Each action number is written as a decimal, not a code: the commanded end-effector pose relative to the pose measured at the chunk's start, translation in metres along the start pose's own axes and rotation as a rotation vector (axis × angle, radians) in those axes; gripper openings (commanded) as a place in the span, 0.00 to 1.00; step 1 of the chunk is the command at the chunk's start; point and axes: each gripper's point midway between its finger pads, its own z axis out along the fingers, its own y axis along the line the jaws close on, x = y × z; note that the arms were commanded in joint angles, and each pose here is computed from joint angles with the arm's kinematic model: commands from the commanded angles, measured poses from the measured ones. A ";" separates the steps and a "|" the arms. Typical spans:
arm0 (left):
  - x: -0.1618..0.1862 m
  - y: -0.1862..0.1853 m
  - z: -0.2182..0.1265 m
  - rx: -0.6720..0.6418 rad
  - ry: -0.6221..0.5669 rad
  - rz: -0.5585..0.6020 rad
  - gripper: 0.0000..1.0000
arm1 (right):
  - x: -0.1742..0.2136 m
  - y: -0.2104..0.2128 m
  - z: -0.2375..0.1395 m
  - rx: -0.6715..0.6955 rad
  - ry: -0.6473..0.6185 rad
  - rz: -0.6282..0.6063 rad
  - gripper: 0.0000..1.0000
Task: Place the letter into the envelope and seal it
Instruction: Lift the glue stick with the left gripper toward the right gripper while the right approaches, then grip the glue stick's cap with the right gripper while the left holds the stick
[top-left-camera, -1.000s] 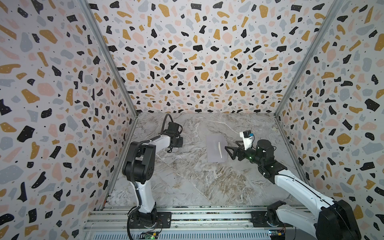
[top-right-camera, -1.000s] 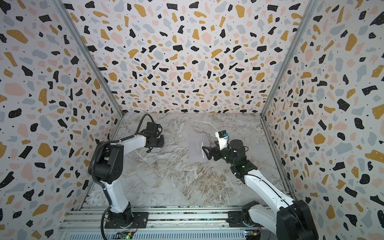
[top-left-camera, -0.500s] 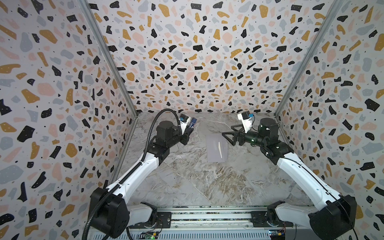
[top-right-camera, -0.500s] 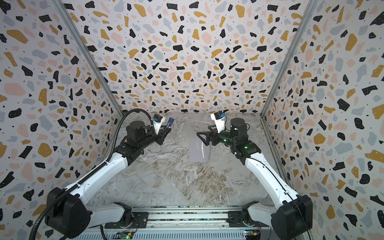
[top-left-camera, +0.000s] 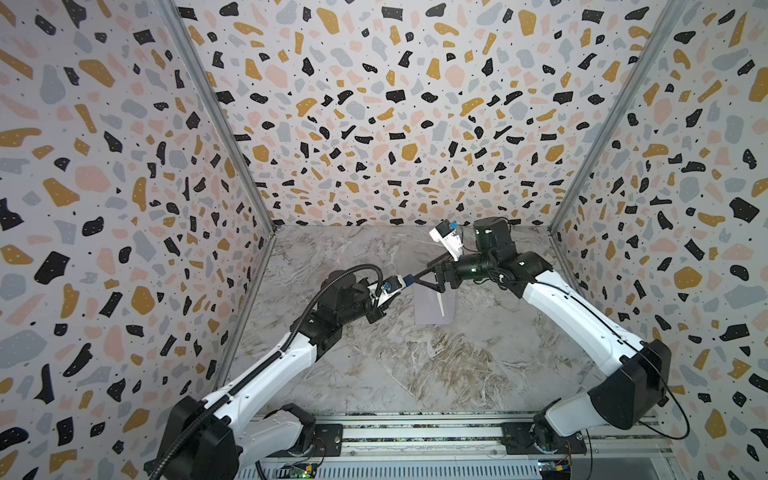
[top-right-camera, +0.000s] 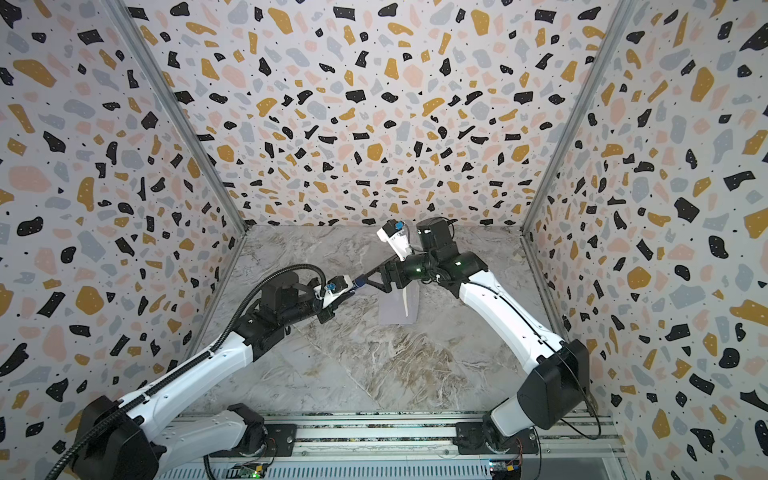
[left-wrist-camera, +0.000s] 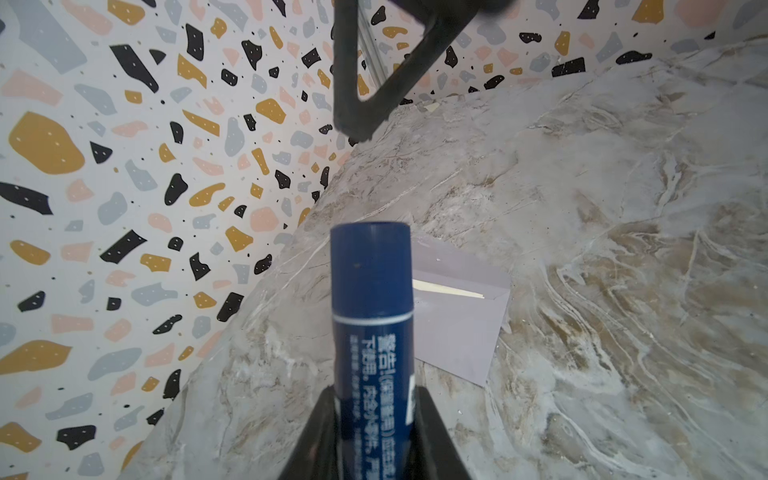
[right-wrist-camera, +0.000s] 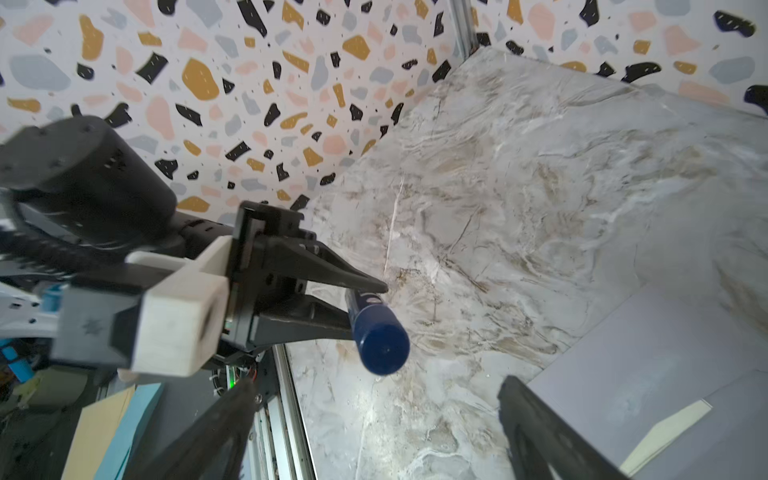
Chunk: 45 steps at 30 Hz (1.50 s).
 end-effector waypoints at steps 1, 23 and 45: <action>-0.017 0.005 -0.006 -0.037 -0.068 0.122 0.00 | 0.003 0.003 0.000 0.010 0.035 0.030 0.83; -0.011 -0.006 -0.002 0.003 -0.045 0.156 0.00 | 0.006 0.019 0.029 -0.082 0.053 0.048 0.26; -0.023 -0.014 -0.004 0.049 -0.104 0.121 0.60 | 0.008 0.033 0.023 -0.142 0.071 -0.039 0.00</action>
